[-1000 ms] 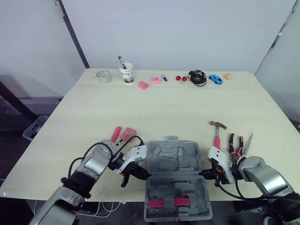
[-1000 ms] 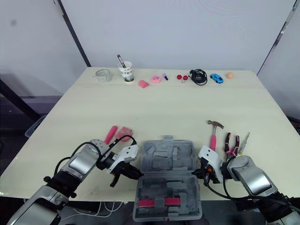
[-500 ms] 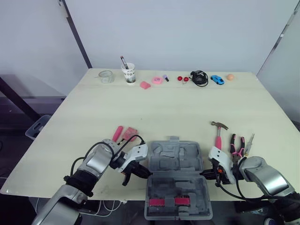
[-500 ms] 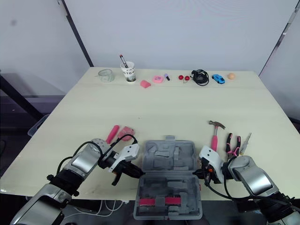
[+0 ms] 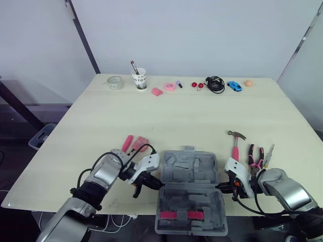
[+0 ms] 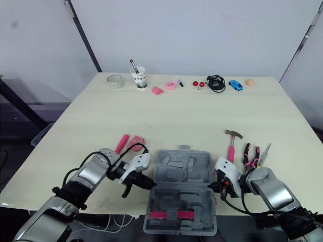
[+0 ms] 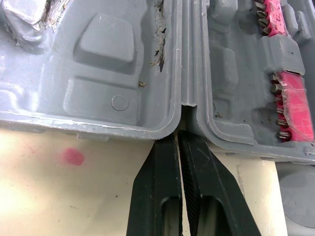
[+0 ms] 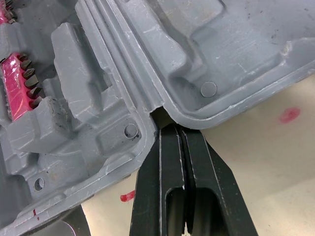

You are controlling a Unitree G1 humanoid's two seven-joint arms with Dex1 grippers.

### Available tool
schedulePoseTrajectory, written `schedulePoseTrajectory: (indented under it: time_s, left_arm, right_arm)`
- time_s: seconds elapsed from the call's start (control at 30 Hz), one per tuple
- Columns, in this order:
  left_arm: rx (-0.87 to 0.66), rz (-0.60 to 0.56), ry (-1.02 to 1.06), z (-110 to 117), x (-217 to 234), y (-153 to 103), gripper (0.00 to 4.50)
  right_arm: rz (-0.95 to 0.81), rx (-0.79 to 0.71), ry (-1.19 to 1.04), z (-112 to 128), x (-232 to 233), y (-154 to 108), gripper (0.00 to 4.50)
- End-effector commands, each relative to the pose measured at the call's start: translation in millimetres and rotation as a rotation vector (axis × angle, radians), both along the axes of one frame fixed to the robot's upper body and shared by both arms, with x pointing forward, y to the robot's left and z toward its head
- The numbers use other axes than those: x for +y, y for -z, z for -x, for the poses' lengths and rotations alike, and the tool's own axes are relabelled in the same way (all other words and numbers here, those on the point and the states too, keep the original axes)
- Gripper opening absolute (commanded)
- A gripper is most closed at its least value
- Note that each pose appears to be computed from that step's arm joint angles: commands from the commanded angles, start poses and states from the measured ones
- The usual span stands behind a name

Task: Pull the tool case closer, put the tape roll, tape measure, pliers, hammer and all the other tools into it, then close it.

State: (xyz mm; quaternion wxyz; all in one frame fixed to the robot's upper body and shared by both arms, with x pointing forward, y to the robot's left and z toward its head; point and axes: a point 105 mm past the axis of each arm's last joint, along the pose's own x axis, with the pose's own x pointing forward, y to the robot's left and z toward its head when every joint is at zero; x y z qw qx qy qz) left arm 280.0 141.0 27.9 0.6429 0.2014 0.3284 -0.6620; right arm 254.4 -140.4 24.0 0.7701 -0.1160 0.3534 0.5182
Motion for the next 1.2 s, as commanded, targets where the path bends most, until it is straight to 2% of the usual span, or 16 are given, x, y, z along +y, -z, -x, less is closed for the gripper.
schedulePoseTrajectory:
  time_s: [0.03, 0.9, 1.2]
  left_arm:
    - [-0.024, -0.019, -0.018, -4.2, -3.1, 5.1, 0.18]
    - [-0.031, -0.05, -0.061, -4.5, 15.4, 5.1, 0.18]
    - [-0.054, -0.001, -0.111, -2.2, 26.7, -9.8, 0.18]
  right_arm:
    - [-0.056, -0.024, -0.053, 2.4, 15.0, -8.5, 0.0]
    - [0.013, -0.062, 0.0, -1.5, -17.6, -2.8, 0.0]
    - [-0.008, -0.154, 0.051, -8.3, -27.4, -13.4, 0.0]
